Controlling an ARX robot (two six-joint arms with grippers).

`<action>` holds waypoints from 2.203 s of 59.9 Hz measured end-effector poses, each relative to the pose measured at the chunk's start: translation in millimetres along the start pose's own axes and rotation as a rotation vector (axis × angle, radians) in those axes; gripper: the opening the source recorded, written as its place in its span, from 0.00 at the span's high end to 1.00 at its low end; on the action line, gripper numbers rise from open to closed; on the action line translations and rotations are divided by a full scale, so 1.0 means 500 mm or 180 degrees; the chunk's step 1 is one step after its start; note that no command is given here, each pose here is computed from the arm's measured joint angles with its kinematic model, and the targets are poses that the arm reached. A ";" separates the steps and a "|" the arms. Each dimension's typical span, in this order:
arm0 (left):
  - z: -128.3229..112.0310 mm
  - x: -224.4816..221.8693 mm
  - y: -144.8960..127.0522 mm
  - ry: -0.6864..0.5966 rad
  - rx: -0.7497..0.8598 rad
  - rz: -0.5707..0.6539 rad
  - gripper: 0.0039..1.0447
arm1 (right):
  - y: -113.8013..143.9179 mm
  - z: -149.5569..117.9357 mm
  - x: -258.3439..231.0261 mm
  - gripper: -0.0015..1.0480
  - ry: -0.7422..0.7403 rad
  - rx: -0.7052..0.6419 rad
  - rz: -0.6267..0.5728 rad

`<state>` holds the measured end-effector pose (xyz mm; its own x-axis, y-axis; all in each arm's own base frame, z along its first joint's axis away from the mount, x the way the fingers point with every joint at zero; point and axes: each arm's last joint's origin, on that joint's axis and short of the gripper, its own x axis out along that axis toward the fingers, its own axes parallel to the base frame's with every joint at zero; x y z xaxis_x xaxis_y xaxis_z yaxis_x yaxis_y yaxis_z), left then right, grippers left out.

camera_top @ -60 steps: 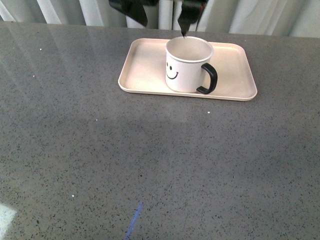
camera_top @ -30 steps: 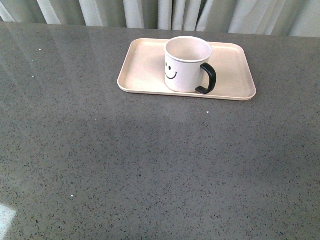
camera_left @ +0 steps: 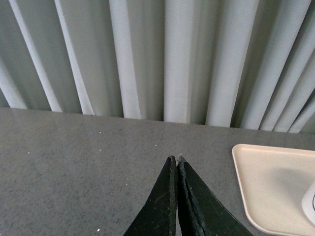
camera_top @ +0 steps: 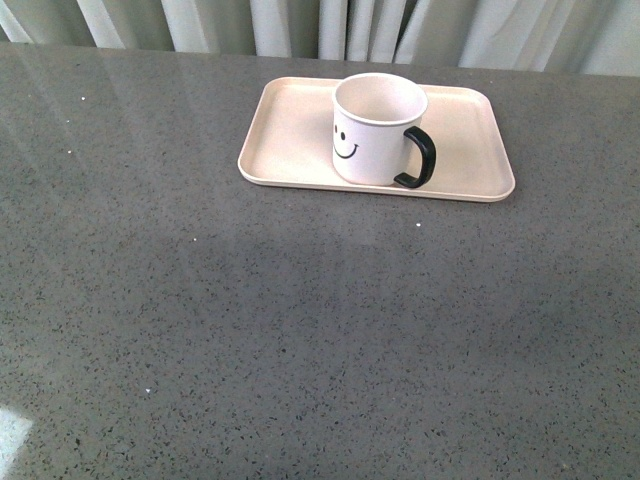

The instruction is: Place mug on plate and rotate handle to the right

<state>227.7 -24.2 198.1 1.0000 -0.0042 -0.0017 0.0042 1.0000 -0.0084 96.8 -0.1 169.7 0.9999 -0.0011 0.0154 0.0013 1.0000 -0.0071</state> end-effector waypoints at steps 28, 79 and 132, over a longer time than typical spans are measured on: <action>-0.041 -0.110 0.047 0.0024 0.0003 0.0023 0.99 | 0.000 0.000 0.000 0.09 0.0000 0.0000 -0.0001; -0.055 -0.207 0.047 -0.0041 0.0005 0.0001 0.99 | 0.000 0.000 0.000 0.09 0.0000 0.0000 0.0000; -0.062 -0.259 0.047 -0.0006 0.0007 0.0001 0.99 | 0.000 0.000 0.000 0.09 0.0000 0.0000 0.0001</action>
<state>98.1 -0.4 167.2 1.0000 -0.0038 0.0002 0.0038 1.0000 -0.0063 96.8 -0.1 169.7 0.9999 -0.0008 0.0154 0.0009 1.0000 -0.0071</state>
